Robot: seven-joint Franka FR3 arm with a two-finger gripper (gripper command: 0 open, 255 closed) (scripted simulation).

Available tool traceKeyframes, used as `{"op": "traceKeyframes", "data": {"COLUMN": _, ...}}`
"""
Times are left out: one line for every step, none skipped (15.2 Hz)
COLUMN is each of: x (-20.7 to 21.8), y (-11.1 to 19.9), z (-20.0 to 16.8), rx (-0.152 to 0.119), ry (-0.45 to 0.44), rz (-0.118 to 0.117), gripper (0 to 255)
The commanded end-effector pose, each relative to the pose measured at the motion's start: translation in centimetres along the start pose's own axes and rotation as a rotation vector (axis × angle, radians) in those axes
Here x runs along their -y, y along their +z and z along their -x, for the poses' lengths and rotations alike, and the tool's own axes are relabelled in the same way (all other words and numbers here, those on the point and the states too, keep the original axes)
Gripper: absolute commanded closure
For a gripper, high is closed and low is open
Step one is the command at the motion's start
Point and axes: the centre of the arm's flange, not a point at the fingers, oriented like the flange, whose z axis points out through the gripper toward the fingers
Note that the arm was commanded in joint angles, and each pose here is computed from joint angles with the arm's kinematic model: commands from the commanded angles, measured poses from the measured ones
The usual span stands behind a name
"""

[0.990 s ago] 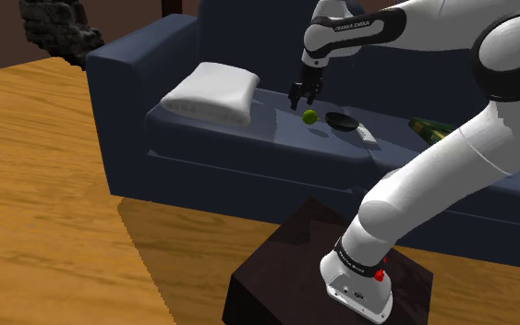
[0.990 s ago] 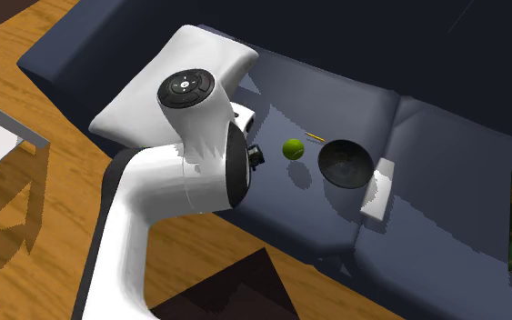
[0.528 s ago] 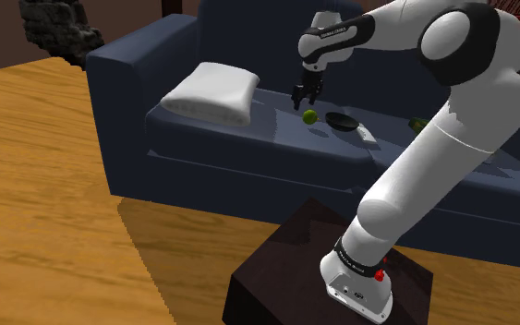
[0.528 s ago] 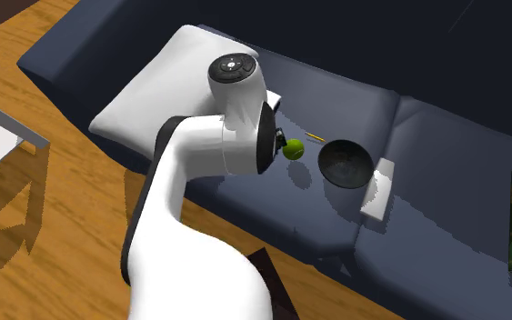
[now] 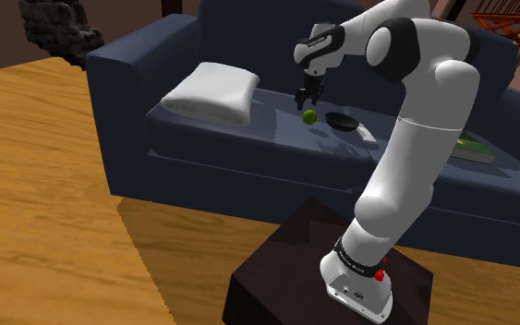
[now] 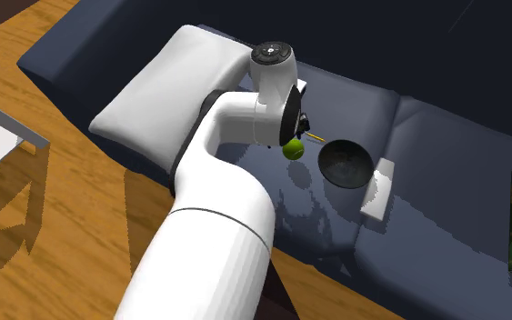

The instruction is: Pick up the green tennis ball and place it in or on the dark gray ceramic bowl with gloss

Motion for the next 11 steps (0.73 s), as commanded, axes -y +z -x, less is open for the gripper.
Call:
{"op": "traceKeyframes", "data": {"x": -1.8, "y": 0.9, "z": -1.3, "rx": 0.006, "ry": 0.005, "rz": 0.01, "gripper": 0}}
{"op": "traceKeyframes", "data": {"x": -2.0, "y": 1.0, "z": -1.4, "rx": 0.006, "ry": 0.006, "rz": 0.011, "gripper": 0}}
{"op": "traceKeyframes", "data": {"x": -2.0, "y": 1.5, "z": -1.4, "rx": 0.006, "ry": 0.006, "rz": 0.011, "gripper": 0}}
{"op": "traceKeyframes", "data": {"x": -2.0, "y": 2.1, "z": -1.4, "rx": 0.006, "ry": 0.006, "rz": 0.011, "gripper": 0}}
{"op": "traceKeyframes", "data": {"x": -2.0, "y": 2.6, "z": -1.4, "rx": 0.006, "ry": 0.006, "rz": 0.011, "gripper": 0}}
{"op": "traceKeyframes", "data": {"x": -2.1, "y": 3.1, "z": -1.4, "rx": 0.006, "ry": 0.006, "rz": 0.011, "gripper": 0}}
{"op": "traceKeyframes", "data": {"x": -2.1, "y": 3.7, "z": -1.4, "rx": 0.006, "ry": 0.006, "rz": 0.011, "gripper": 0}}
{"op": "traceKeyframes", "data": {"x": -2.1, "y": 4.2, "z": -1.4, "rx": 0.006, "ry": 0.006, "rz": 0.011, "gripper": 0}}
{"op": "traceKeyframes", "data": {"x": -2.1, "y": 5.0, "z": -1.4, "rx": 0.006, "ry": 0.006, "rz": 0.011, "gripper": 0}}
{"op": "traceKeyframes", "data": {"x": -2.1, "y": 5.0, "z": -1.4, "rx": 0.006, "ry": 0.006, "rz": 0.011, "gripper": 0}}
{"op": "traceKeyframes", "data": {"x": -2.1, "y": 5.0, "z": -1.4, "rx": 0.006, "ry": 0.006, "rz": 0.011, "gripper": 0}}
